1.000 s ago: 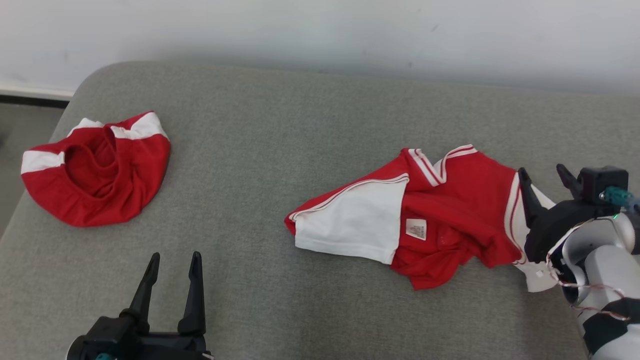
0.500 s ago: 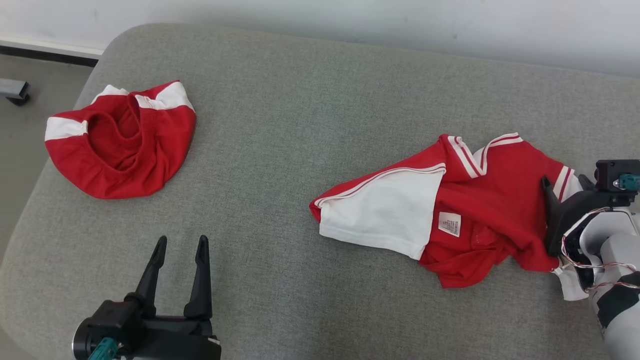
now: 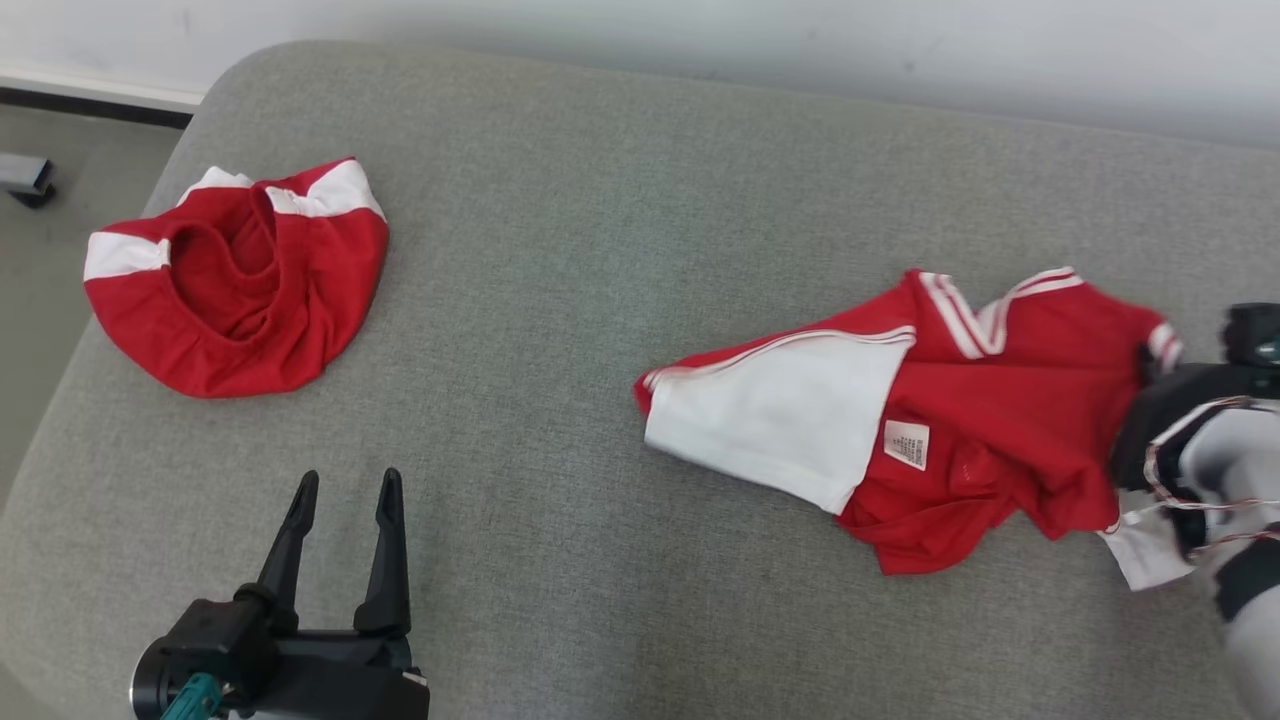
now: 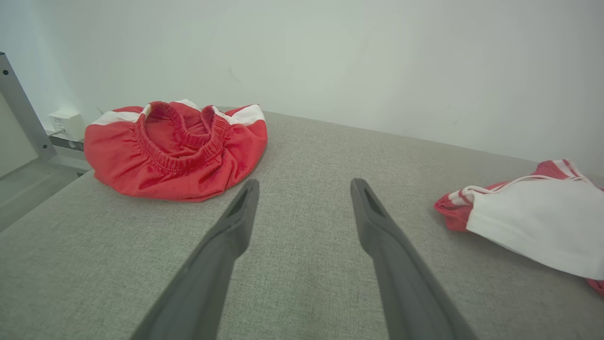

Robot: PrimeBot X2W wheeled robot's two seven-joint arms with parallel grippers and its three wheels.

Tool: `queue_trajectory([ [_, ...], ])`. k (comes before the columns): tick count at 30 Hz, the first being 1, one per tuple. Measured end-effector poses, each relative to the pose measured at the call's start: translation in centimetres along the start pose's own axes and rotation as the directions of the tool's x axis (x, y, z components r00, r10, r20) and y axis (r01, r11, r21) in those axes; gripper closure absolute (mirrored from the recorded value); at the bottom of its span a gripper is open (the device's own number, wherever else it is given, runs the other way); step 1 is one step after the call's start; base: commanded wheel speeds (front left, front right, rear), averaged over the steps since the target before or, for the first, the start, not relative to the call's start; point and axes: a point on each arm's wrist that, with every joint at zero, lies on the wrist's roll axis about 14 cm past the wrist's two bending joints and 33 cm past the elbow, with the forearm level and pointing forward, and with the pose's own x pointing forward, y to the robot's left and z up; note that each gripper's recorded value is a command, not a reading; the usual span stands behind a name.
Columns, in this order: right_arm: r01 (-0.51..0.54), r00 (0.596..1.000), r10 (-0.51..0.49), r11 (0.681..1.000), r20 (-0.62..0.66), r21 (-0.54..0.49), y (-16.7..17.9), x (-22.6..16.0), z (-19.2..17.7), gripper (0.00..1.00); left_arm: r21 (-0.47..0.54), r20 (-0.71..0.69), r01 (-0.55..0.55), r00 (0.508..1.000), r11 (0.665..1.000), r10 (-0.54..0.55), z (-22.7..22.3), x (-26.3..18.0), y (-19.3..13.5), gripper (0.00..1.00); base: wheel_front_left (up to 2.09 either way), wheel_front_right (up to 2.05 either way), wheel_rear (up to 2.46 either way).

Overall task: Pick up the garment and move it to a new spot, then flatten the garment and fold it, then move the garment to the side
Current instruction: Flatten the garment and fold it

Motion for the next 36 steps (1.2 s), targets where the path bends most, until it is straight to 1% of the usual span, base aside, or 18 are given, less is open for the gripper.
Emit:
queue_trajectory([
  [2,0.030,0.999,-0.031,0.999,0.039,0.016,-1.5,-0.4,0.8,1.00,-0.001,0.005,-0.002,1.000,1.000,0.002,0.1,0.0,0.1,0.00,0.00,0.00,0.00],
  [3,0.064,0.993,-0.065,0.998,0.096,0.015,-3.3,-1.0,2.3,1.00,-0.002,0.009,0.000,1.000,1.000,0.000,0.3,0.0,0.0,0.00,0.00,0.00,0.00],
  [4,0.082,0.988,-0.083,0.997,0.129,0.016,-4.1,-1.3,3.5,1.00,-0.003,0.012,0.002,1.000,1.000,-0.002,0.3,-0.1,0.0,0.00,0.00,0.00,0.00],
  [10,0.177,0.932,-0.167,0.984,0.323,-0.001,-8.9,-4.4,10.3,1.00,-0.014,0.026,0.018,1.000,1.000,-0.018,0.7,-0.5,-0.7,0.00,0.00,0.00,0.00],
  [15,0.233,0.863,-0.192,0.972,0.468,-0.032,-11.0,-7.9,16.3,1.00,-0.023,0.039,0.033,0.999,0.999,-0.032,1.1,-1.1,-1.2,0.00,0.00,0.00,0.00],
  [18,0.243,0.822,-0.172,0.968,0.543,-0.060,-10.6,-9.9,19.6,1.00,-0.027,0.058,0.042,0.997,0.999,-0.041,1.7,-1.2,-1.5,0.00,0.00,0.00,0.00],
  [21,0.237,0.788,-0.133,0.967,0.602,-0.098,-9.3,-11.4,22.0,1.00,-0.030,0.062,0.045,0.997,0.999,-0.043,1.8,-1.8,-1.6,0.00,0.00,0.00,0.00],
  [23,0.223,0.762,-0.087,0.965,0.641,-0.135,-7.6,-12.3,23.6,1.00,-0.030,0.074,0.050,0.996,0.998,-0.047,2.2,-1.9,-1.7,0.00,0.00,0.00,0.00],
  [25,0.188,0.740,-0.029,0.968,0.673,-0.166,-5.2,-13.0,24.8,1.00,-0.033,0.085,0.052,0.995,0.998,-0.049,2.5,-2.1,-1.8,0.00,0.00,0.00,0.00],
  [27,0.136,0.722,0.042,0.970,0.690,-0.202,-2.1,-13.2,25.2,1.00,-0.035,0.090,0.047,0.995,0.998,-0.044,2.7,-2.4,-1.7,0.00,0.00,0.00,0.00],
  [30,0.056,0.717,0.137,0.966,0.684,-0.253,2.1,-13.1,24.0,1.00,-0.037,0.094,0.036,0.995,0.999,-0.032,2.8,-3.0,-1.3,0.00,0.00,0.00,0.00],
  [32,-0.013,0.710,0.194,0.965,0.677,-0.262,4.9,-13.0,22.7,1.00,-0.040,0.094,0.026,0.995,0.999,-0.022,2.7,-3.4,-1.0,0.00,0.00,0.00,0.00],
  [36,-0.155,0.703,0.320,0.940,0.635,-0.303,11.0,-12.8,19.0,1.00,-0.042,0.100,0.001,0.995,0.999,0.003,2.9,-4.1,-0.2,0.00,0.00,0.00,0.00],
])
